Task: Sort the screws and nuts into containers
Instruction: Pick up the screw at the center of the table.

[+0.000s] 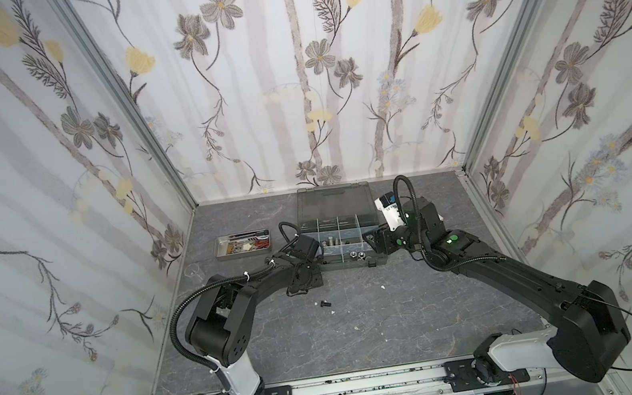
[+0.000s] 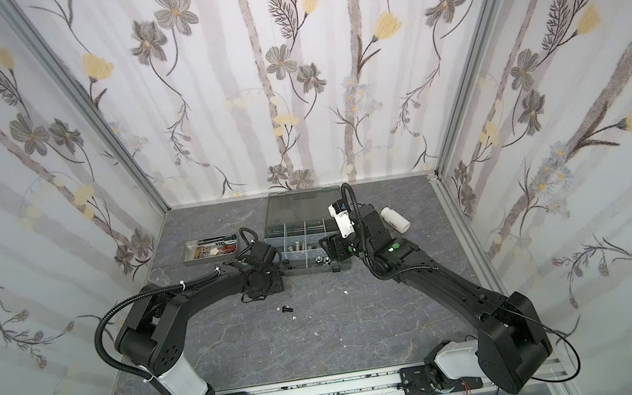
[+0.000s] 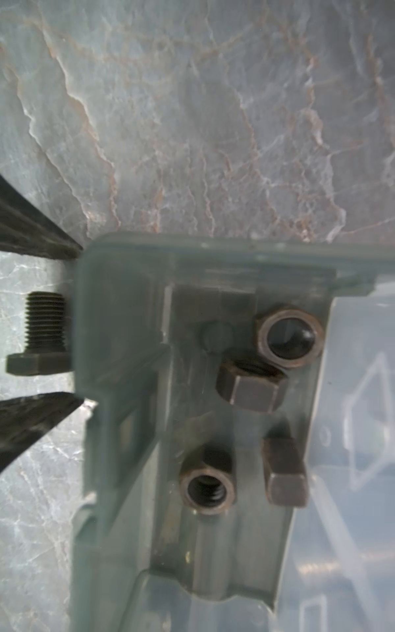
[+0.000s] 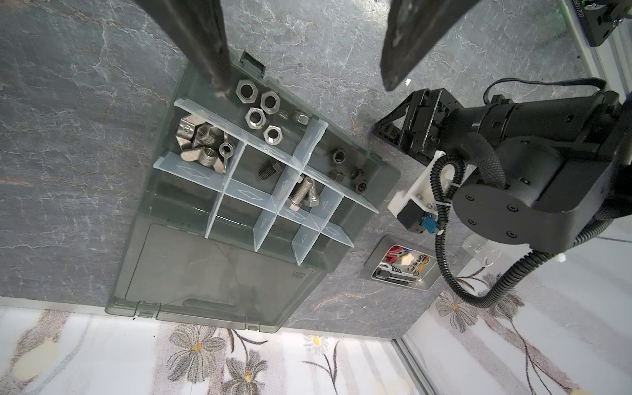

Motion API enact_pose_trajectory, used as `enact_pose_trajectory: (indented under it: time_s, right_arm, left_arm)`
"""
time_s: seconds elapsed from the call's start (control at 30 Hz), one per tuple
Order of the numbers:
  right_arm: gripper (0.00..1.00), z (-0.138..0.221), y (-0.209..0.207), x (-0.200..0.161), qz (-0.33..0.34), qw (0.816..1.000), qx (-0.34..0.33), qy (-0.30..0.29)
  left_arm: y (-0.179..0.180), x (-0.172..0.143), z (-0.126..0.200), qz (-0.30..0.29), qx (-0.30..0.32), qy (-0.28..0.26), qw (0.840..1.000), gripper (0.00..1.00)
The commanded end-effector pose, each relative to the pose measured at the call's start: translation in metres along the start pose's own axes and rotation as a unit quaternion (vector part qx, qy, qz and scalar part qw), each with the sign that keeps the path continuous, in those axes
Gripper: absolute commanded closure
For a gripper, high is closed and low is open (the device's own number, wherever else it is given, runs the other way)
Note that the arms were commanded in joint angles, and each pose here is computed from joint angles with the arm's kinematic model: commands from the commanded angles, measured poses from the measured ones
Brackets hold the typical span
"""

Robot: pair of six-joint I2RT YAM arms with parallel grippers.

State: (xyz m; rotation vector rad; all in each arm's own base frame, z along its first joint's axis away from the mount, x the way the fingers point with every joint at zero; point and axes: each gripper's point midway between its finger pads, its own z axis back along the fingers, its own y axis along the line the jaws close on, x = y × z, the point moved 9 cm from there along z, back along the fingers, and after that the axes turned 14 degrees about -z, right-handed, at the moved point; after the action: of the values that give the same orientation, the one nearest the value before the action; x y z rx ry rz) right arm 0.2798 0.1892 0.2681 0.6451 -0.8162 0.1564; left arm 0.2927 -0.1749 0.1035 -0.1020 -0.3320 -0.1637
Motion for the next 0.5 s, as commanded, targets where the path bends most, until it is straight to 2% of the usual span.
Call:
enact_pose_trajectory:
  time_s: [0.0,0.47]
  right_arm:
    - [0.30,0.001,0.004,0.005,0.004,1.000,0.013,-0.016]
    - [0.30,0.003,0.005,0.006,0.005,1.000,0.013,-0.021]
  left_arm:
    - [-0.001,-0.001,-0.003,0.003,-0.002,0.005,1.000,0.38]
    - [-0.005,-0.012,-0.001,-0.004,-0.001,0.016,1.000,0.40]
